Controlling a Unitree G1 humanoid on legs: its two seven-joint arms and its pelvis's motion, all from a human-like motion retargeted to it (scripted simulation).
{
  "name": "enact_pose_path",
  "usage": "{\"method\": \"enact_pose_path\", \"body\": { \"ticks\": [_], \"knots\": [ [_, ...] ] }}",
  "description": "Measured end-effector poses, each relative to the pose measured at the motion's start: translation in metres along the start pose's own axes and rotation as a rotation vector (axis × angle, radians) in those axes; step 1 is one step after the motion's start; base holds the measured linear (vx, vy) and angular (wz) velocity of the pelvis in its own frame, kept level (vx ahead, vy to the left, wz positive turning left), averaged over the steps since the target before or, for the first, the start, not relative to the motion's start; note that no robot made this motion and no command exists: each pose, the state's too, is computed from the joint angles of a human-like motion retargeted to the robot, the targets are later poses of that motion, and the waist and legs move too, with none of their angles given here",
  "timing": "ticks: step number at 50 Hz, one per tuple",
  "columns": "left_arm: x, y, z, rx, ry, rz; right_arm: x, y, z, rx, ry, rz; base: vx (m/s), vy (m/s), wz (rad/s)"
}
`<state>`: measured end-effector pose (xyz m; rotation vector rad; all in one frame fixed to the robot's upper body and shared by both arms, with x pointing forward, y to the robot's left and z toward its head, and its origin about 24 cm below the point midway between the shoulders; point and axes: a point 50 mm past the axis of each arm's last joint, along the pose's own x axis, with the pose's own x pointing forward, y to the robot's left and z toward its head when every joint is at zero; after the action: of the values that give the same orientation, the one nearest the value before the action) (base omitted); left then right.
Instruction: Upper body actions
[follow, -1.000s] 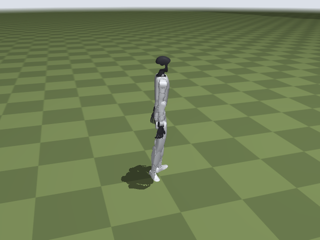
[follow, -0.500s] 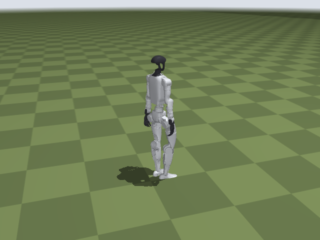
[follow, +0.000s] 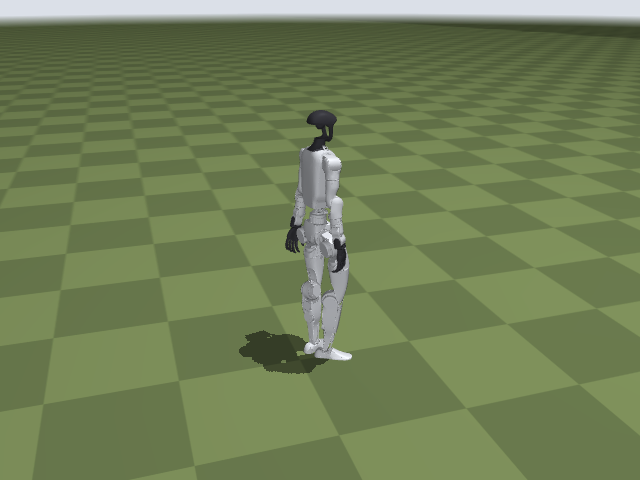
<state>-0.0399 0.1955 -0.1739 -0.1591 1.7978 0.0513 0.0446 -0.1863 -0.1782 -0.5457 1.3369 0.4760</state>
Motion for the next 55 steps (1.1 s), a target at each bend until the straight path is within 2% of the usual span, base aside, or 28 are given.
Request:
{"method": "enact_pose_path", "body": {
  "ticks": [12, 23, 35, 43, 49, 55],
  "knots": [
    [0.000, 0.011, -0.011, 0.010, 0.024, 0.032, -0.001, -0.006, -0.003, 0.068, 0.015, -0.011, -0.20, -0.11, -2.45],
    [-0.006, 0.020, 0.020, 0.017, -0.054, 0.087, -0.009, 0.008, -0.047, 0.255, 0.195, -0.022, -0.11, -0.21, -1.28],
    [-0.011, 0.007, 0.056, 0.056, -0.204, 0.071, -0.010, 0.011, -0.050, 0.247, 0.241, -0.007, -0.06, -0.22, -1.24],
    [-0.008, -0.015, 0.062, 0.104, -0.224, 0.039, -0.005, -0.002, -0.028, 0.209, 0.156, -0.018, -0.07, -0.01, -1.71],
    [-0.008, -0.015, 0.063, 0.191, -0.218, 0.052, -0.004, 0.002, -0.028, 0.200, 0.157, -0.011, 0.05, 0.03, -1.16],
    [-0.006, -0.012, 0.055, 0.183, -0.185, 0.046, -0.007, 0.014, -0.039, 0.205, 0.223, 0.010, 0.12, 0.03, -0.63]
  ]
}}
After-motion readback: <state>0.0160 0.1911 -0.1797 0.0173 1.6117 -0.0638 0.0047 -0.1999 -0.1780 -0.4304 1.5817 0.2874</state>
